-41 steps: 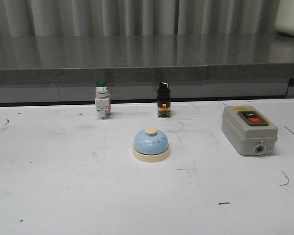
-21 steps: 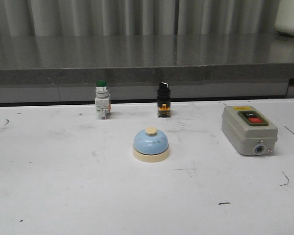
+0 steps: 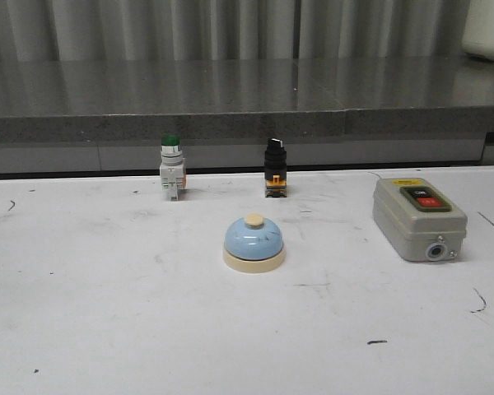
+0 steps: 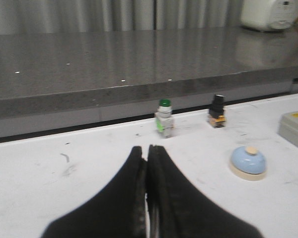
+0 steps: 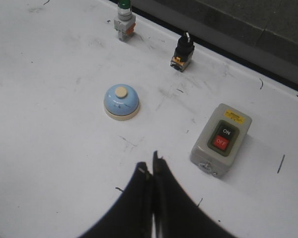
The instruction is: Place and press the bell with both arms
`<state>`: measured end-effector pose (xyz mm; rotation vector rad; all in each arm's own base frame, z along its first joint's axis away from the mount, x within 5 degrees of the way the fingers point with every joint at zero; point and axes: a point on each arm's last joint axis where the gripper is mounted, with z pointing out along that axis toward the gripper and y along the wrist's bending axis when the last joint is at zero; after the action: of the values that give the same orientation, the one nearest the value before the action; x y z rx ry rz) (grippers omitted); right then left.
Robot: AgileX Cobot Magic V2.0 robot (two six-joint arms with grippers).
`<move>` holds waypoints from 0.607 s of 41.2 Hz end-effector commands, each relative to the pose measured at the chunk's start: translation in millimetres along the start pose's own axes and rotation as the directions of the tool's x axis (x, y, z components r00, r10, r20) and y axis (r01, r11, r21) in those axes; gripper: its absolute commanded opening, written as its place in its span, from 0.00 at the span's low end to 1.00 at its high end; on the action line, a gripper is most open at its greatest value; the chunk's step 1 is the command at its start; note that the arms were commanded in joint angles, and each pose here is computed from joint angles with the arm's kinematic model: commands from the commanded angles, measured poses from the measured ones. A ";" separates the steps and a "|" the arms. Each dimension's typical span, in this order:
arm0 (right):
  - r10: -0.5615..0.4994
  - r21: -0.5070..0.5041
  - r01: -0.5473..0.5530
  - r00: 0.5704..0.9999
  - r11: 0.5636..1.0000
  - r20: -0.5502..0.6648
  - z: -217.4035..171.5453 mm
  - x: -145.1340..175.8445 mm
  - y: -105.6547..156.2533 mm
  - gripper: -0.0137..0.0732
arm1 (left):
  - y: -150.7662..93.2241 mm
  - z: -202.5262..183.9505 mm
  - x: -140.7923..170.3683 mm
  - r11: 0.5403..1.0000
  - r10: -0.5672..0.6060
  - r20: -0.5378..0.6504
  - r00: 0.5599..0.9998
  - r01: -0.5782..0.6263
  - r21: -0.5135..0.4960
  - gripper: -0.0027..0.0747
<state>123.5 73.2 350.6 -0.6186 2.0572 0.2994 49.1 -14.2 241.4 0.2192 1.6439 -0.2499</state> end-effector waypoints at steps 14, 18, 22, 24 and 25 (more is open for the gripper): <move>0.006 0.008 -0.006 0.995 1.000 0.097 -6.1 -12.4 -1.1 0.08 | 12.4 5.2 31.8 0.976 -0.060 0.231 0.971 0.106 -0.192 0.01; 0.006 0.008 -0.006 0.995 1.000 0.096 -6.1 -12.3 -1.1 0.08 | 13.6 5.7 33.2 0.971 -0.062 0.215 0.975 0.108 -0.213 0.01; 0.006 0.008 -0.006 0.995 1.000 0.096 -6.1 -12.3 -1.1 0.08 | 13.5 5.4 33.2 0.971 -0.061 0.217 0.974 0.108 -0.212 0.01; 0.006 0.008 -0.006 0.995 1.000 0.096 -6.1 -12.3 -1.1 0.08 | 13.5 5.4 33.4 0.971 -0.060 0.215 0.975 0.107 -0.212 0.01; 0.006 0.008 -0.006 0.995 1.000 0.096 -6.1 -12.3 -1.1 0.08 | 13.4 5.5 33.6 0.972 -0.061 0.212 0.975 0.106 -0.211 0.01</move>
<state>123.6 73.2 350.7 -0.6182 2.0558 0.2996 56.0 -3.5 208.3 -0.0392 1.5261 -0.1386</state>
